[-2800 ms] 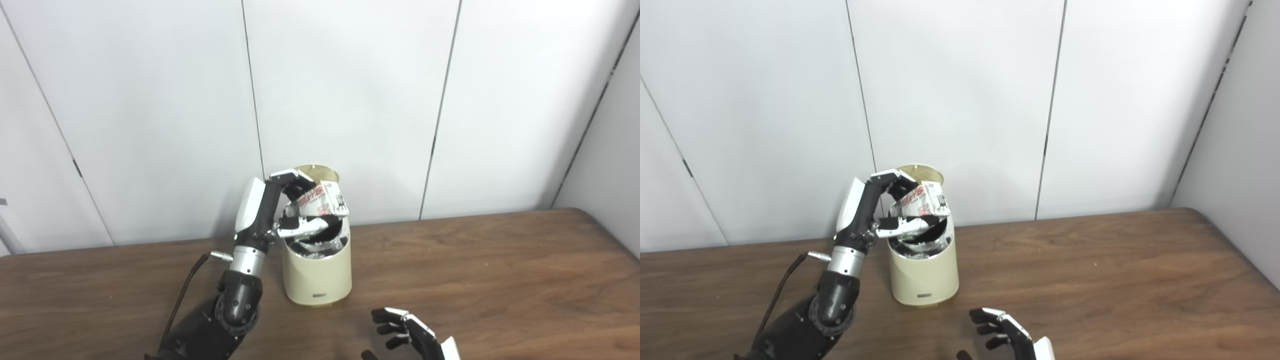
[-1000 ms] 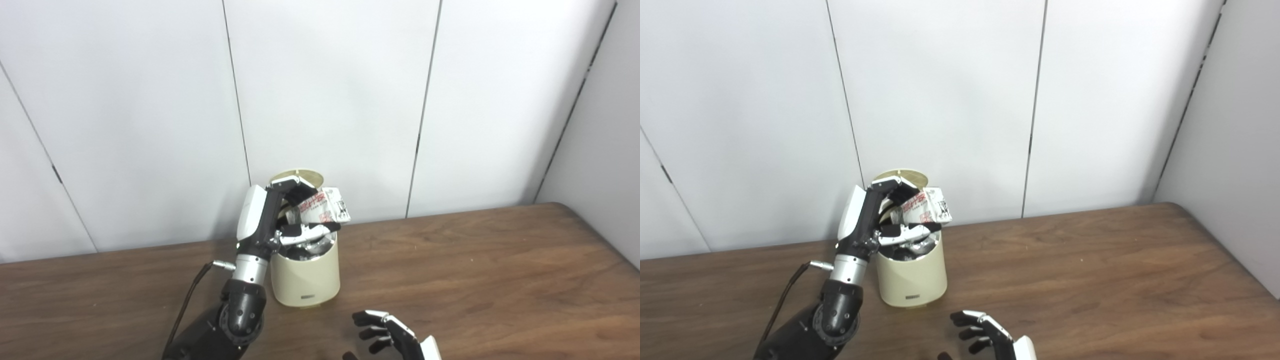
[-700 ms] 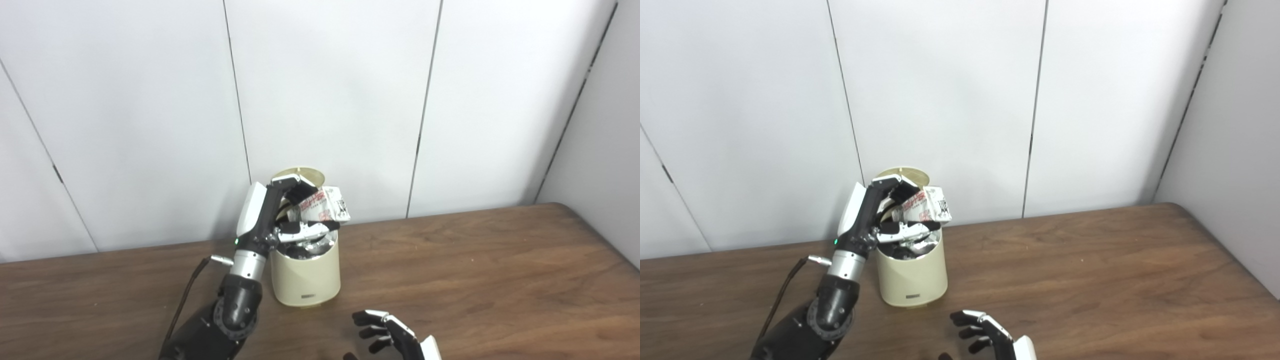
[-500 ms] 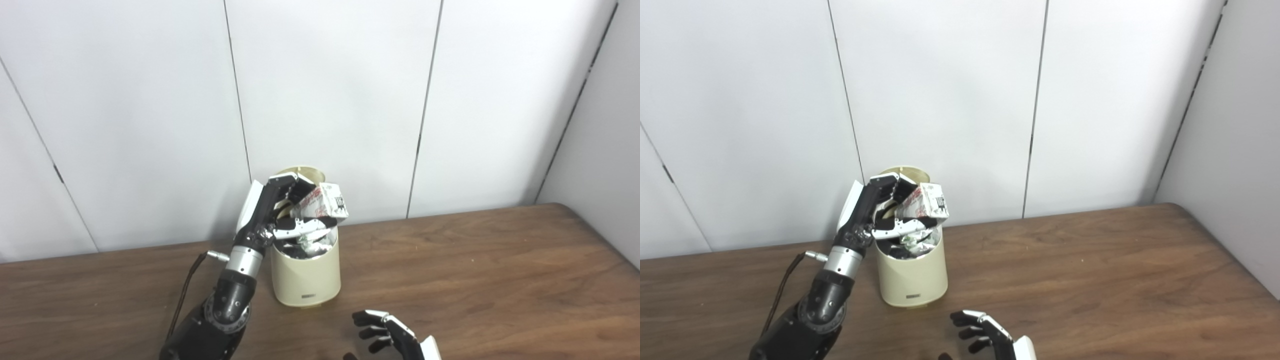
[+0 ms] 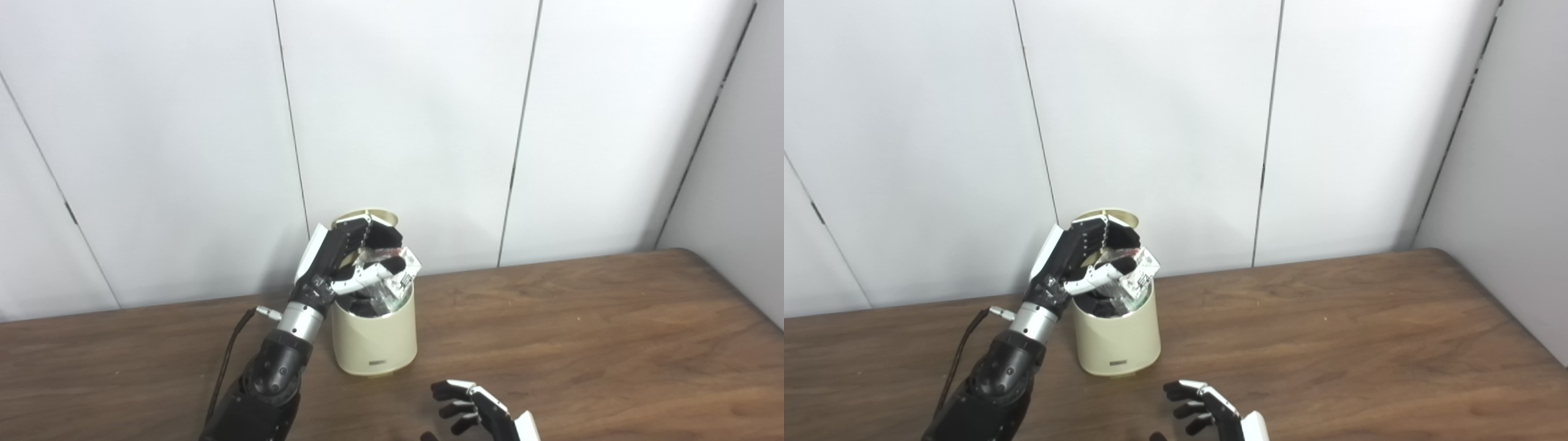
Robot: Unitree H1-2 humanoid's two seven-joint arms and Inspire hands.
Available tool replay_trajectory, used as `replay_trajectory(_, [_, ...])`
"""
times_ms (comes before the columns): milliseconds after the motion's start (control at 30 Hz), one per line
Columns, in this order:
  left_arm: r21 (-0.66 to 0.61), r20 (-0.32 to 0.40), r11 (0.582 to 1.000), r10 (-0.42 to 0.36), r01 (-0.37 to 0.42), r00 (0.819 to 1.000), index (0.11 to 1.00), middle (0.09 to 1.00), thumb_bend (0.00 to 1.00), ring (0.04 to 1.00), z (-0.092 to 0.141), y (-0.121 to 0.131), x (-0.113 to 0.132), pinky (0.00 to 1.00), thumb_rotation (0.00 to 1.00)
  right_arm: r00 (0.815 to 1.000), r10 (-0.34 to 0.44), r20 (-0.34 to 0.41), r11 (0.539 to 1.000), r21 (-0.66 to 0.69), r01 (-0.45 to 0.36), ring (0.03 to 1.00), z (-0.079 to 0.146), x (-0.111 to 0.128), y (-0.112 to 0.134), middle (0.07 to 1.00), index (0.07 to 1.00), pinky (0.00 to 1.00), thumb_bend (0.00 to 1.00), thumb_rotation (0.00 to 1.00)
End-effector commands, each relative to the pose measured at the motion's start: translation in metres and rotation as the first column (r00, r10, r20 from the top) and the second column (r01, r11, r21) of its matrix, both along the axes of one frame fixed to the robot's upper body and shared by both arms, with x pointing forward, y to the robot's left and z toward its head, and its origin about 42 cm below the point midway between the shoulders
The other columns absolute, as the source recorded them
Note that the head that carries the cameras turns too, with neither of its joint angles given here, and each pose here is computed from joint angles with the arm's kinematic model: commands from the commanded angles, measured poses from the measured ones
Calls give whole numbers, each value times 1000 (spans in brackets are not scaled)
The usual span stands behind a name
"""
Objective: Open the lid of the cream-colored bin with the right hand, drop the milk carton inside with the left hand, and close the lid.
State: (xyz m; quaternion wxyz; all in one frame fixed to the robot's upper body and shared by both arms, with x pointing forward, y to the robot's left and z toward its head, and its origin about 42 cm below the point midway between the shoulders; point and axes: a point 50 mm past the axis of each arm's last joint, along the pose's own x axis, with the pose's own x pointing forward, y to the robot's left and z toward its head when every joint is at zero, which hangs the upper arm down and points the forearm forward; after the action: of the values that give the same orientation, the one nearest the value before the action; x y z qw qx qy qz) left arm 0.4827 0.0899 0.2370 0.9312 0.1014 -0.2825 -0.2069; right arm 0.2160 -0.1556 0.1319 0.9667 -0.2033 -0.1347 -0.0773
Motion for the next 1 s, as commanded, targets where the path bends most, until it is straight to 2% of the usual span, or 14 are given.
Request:
replay_trajectory(0, [-1,35,1000,-10,10,999,544,556,1000,575,17,-2,4,641,569,1000,-20,10,1000,19,19,626,2,-14,-2,674,665,507,225,81])
replay_trajectory(100, [-2,38,1000,-11,11,999,540,551,1000,560,18,-1,4,629,556,1000,-23,9,999,23,23,594,2,-15,-2,669,663,465,228,83])
replay_trajectory(600, [-4,44,1000,-3,3,999,528,526,1000,532,19,0,4,619,488,1000,-22,11,1000,18,21,631,2,-15,-3,677,668,509,228,104])
replay_trajectory(800, [-56,58,998,-10,13,998,523,517,1000,523,25,5,-1,607,473,1000,-19,19,1000,21,19,559,1,-13,-6,662,665,428,232,61])
replay_trajectory(900, [-56,80,998,13,-8,997,518,511,1000,519,28,9,-2,601,466,1000,-18,17,1000,24,18,579,1,-12,-7,661,664,453,233,73])
replay_trajectory(967, [-61,86,998,23,-18,996,516,510,1000,517,29,12,-2,578,464,1000,-19,22,1000,24,18,548,1,-11,-8,644,663,417,233,72])
